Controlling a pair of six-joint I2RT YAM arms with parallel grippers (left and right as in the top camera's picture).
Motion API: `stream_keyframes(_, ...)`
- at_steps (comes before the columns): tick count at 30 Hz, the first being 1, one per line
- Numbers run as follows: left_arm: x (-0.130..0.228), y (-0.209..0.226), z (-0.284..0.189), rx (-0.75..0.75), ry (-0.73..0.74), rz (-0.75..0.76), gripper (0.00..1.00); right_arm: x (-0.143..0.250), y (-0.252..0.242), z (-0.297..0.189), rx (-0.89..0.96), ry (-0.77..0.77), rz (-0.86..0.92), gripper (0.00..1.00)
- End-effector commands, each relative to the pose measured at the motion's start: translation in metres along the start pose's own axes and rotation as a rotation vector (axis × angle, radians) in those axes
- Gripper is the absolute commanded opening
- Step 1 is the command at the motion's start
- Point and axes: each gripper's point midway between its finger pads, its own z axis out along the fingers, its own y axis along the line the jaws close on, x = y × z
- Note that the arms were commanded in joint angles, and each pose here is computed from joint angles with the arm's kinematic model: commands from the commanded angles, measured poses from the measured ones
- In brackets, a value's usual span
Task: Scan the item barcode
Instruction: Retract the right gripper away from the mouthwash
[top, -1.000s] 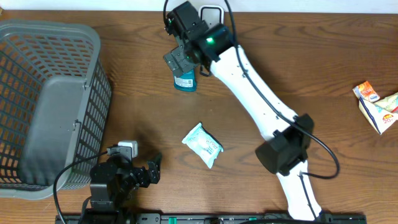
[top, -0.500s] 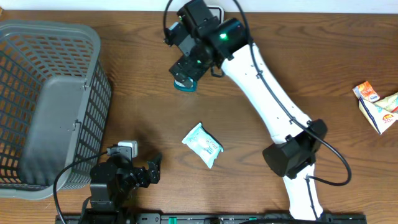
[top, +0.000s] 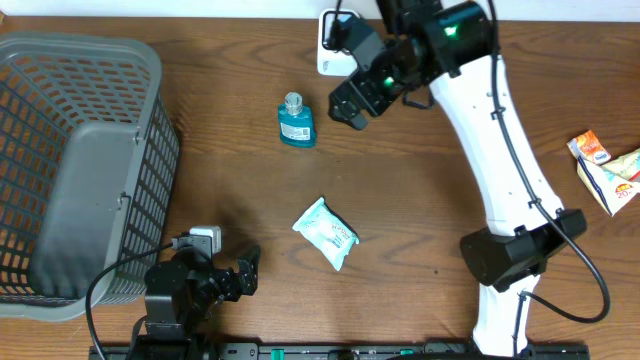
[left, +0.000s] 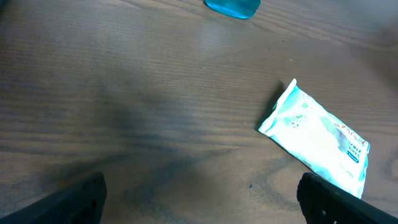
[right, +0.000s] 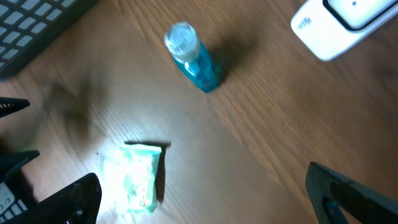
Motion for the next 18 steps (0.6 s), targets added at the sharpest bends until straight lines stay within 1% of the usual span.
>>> stream_keyframes(1, 0.006, 0.003, 0.002, -0.012, 0.017, -0.013, 0.98, 0.002, 0.004, -0.036, -0.009, -0.057, -0.013, 0.99)
stream_keyframes(8, 0.006, 0.003, 0.002, -0.012, 0.017, -0.013, 0.98, 0.024, 0.025, -0.125, 0.071, -0.170, -0.024, 0.99)
stream_keyframes(11, 0.006, 0.003, 0.002, -0.012, 0.017, -0.013, 0.98, 0.043, 0.036, -0.149, 0.116, -0.190, -0.032, 0.99)
stream_keyframes(14, 0.006, 0.003, 0.002, -0.012, 0.017, -0.013, 0.98, 0.060, 0.042, -0.148, 0.134, -0.235, -0.031, 0.99)
stream_keyframes(16, 0.006, 0.003, 0.002, -0.012, 0.017, -0.013, 0.98, 0.070, 0.037, -0.132, 0.153, -0.264, 0.000, 0.99)
stream_keyframes(18, 0.006, 0.003, 0.002, -0.012, 0.017, -0.013, 0.98, 0.078, 0.027, -0.106, 0.179, -0.316, 0.041, 0.99)
